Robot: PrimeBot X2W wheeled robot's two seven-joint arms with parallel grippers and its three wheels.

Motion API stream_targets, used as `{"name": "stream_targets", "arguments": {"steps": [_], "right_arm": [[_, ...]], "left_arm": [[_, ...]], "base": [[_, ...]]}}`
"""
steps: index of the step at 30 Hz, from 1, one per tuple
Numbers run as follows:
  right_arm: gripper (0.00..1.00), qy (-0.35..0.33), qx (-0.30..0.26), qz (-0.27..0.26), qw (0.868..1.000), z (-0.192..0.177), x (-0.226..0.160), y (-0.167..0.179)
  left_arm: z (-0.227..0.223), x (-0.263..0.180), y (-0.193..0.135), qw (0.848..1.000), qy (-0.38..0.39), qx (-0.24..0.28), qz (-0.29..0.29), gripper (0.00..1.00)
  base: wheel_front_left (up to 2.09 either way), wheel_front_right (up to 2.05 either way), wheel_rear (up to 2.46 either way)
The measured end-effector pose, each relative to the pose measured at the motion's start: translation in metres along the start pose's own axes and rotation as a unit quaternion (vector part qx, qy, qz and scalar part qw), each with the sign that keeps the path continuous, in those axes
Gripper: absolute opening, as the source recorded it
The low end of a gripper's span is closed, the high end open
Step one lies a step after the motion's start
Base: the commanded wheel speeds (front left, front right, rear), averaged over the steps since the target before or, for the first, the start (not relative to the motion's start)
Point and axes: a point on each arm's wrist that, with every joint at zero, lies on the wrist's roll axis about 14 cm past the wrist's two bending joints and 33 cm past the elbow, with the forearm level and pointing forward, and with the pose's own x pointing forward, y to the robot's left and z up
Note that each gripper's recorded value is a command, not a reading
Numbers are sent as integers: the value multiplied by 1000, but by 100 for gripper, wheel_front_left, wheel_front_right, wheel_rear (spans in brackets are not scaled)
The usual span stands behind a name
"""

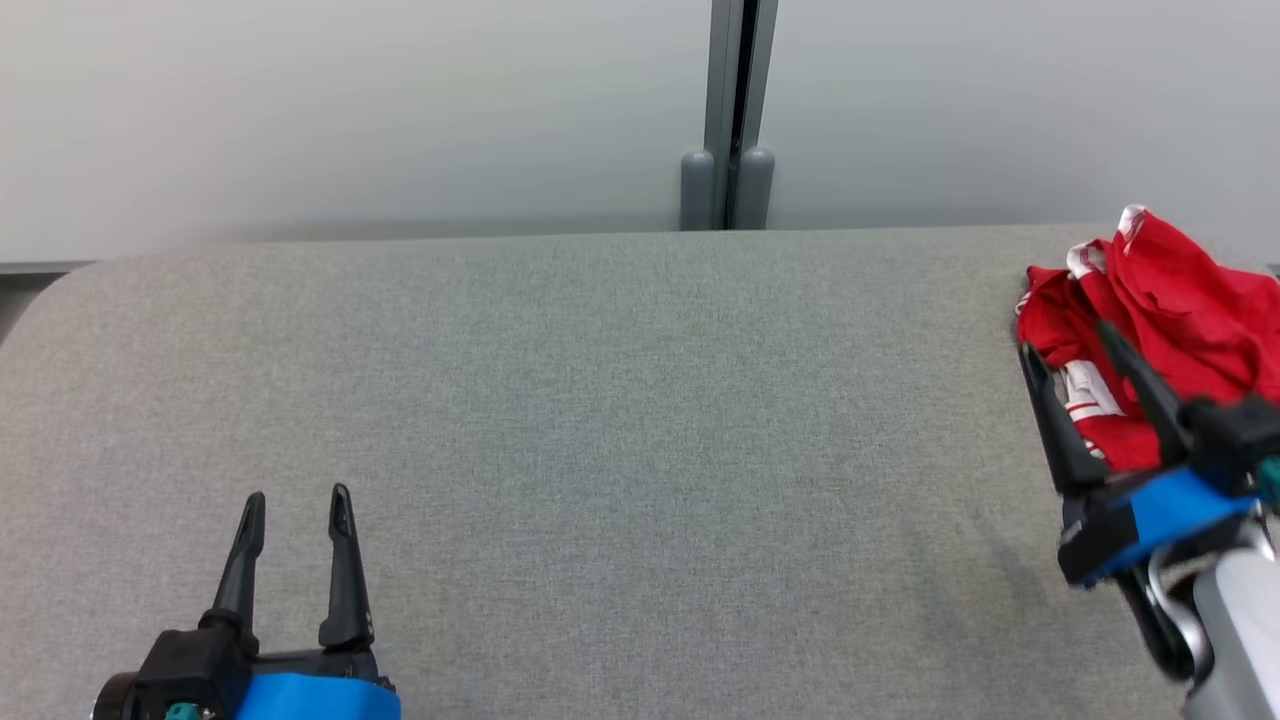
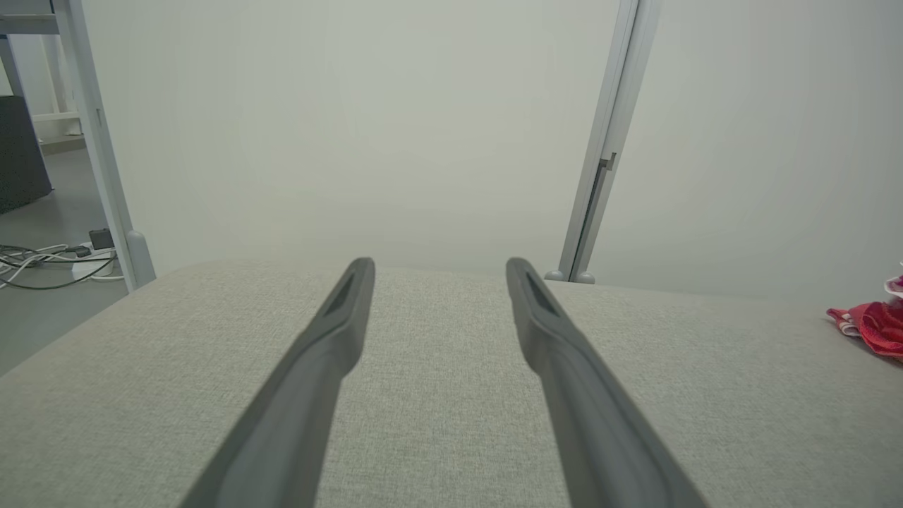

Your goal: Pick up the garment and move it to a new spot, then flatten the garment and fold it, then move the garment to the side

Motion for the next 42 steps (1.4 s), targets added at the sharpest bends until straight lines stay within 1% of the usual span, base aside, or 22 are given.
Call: {"name": "stream_targets", "arguments": {"steps": [10,14,18,28,42], "right_arm": [[100,18,61,-56,996,-17,-66,12],[100,15,82,-72,994,-14,-82,22],[100,14,88,-85,992,-10,-95,26],[100,15,97,-93,991,-8,-106,33],[100,24,104,-92,990,-13,-106,36]], "left_arm": [[-2,-14,1,1000,5,7,1,100],[-4,-18,1,1000,8,8,1,100],[-3,-19,1,1000,7,12,0,100],[-6,-22,1,1000,12,21,-2,100],[-5,-20,2,1000,11,22,0,100]], "base": [[0,0,0],[0,0,0],[0,0,0],[0,0,0],[0,0,0]]}}
